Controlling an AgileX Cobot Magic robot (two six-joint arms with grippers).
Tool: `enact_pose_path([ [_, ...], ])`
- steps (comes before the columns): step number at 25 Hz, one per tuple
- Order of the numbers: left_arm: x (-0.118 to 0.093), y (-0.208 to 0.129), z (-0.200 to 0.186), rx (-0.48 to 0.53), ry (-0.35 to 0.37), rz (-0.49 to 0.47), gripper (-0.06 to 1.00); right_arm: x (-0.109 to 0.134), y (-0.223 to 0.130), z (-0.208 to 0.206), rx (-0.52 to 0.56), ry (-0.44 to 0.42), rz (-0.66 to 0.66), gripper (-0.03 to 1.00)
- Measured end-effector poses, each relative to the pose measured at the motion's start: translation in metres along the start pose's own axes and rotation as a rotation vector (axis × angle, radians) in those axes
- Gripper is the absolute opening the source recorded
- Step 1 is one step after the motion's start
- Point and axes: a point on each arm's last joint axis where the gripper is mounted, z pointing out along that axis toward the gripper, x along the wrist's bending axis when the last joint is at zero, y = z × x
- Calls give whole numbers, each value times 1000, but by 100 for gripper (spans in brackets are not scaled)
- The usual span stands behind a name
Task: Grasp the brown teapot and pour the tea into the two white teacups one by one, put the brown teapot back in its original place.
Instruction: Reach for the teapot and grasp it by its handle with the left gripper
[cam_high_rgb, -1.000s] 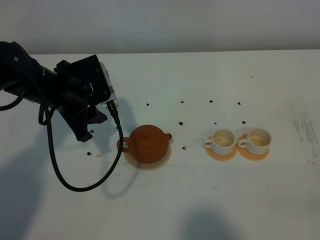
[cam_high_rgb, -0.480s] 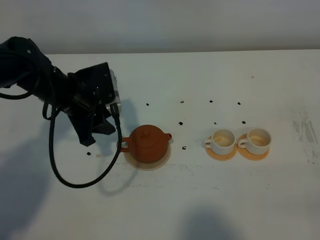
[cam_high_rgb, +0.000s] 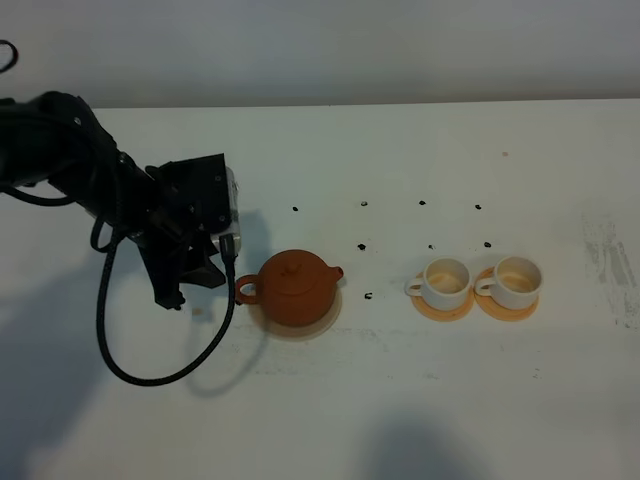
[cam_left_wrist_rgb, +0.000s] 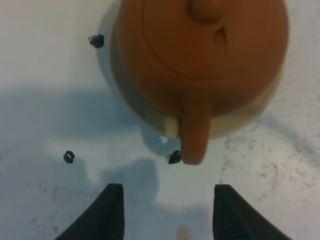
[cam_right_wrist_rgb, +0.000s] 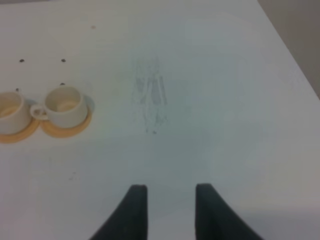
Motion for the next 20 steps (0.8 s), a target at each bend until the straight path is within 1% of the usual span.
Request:
enact_pose_path([
  [5, 0, -1, 7, -8, -7, 38, 39, 0, 0, 0, 0, 0, 0, 23],
  [11, -4, 8, 10, -22, -8, 82, 39, 0, 0, 0, 0, 0, 0, 23],
  [15, -6, 12, 11, -28, -11, 91, 39, 0, 0, 0, 0, 0, 0, 23],
  [20, -8, 15, 13, -20, -10, 65, 39, 0, 0, 0, 0, 0, 0, 23],
])
